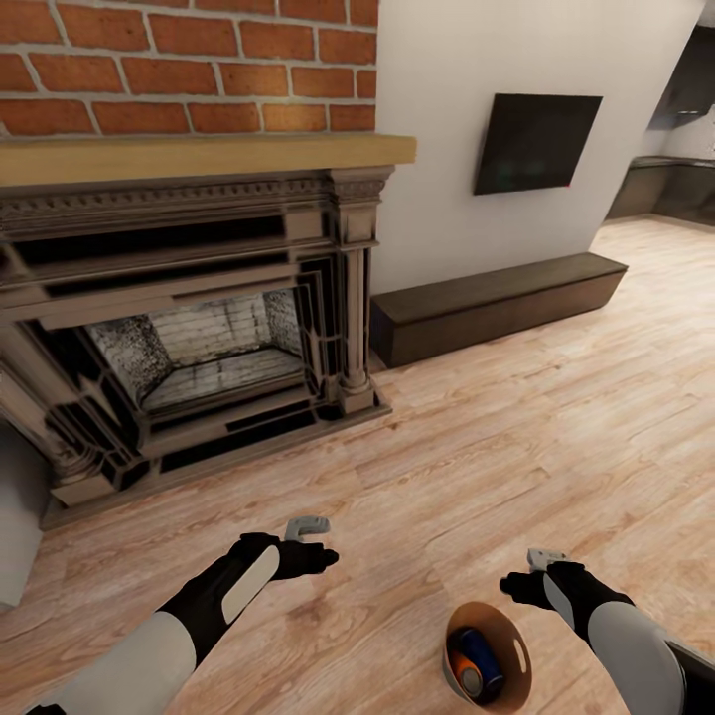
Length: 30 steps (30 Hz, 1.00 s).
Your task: Put the three can of soda from the living room inside the tash can in the kitchen.
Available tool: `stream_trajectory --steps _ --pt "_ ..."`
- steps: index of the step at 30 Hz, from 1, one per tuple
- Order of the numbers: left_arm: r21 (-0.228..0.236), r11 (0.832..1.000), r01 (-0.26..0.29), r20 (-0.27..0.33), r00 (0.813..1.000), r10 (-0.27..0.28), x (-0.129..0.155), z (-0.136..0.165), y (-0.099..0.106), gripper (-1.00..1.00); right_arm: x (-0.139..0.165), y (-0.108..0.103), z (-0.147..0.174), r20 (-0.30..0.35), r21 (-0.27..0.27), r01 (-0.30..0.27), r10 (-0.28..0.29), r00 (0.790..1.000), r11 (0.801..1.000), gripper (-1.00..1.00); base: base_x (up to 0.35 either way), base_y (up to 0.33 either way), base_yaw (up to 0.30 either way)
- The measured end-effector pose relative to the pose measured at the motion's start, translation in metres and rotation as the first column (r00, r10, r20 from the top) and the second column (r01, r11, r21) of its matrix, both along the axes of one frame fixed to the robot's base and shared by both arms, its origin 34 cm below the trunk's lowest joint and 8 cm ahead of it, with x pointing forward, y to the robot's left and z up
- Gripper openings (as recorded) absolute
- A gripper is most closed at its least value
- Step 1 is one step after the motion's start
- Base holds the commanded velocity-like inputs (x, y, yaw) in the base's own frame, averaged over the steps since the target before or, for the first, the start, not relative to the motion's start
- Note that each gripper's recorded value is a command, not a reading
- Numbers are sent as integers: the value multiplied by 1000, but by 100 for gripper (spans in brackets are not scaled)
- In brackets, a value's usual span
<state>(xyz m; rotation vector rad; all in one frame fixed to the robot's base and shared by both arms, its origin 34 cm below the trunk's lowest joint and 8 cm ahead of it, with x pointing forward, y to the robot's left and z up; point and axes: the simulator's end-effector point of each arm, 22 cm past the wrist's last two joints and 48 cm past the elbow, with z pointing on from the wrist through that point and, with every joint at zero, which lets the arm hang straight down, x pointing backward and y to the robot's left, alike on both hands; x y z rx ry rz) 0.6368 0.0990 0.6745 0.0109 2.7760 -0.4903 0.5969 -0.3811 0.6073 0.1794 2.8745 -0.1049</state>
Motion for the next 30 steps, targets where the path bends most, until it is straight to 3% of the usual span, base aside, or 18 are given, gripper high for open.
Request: stream_trajectory --steps 30 --pt "2 1000 -2 45 999 2 4 58 1 100 8 0 58 48 1 1 -1 999 1000 100 0 0 0"
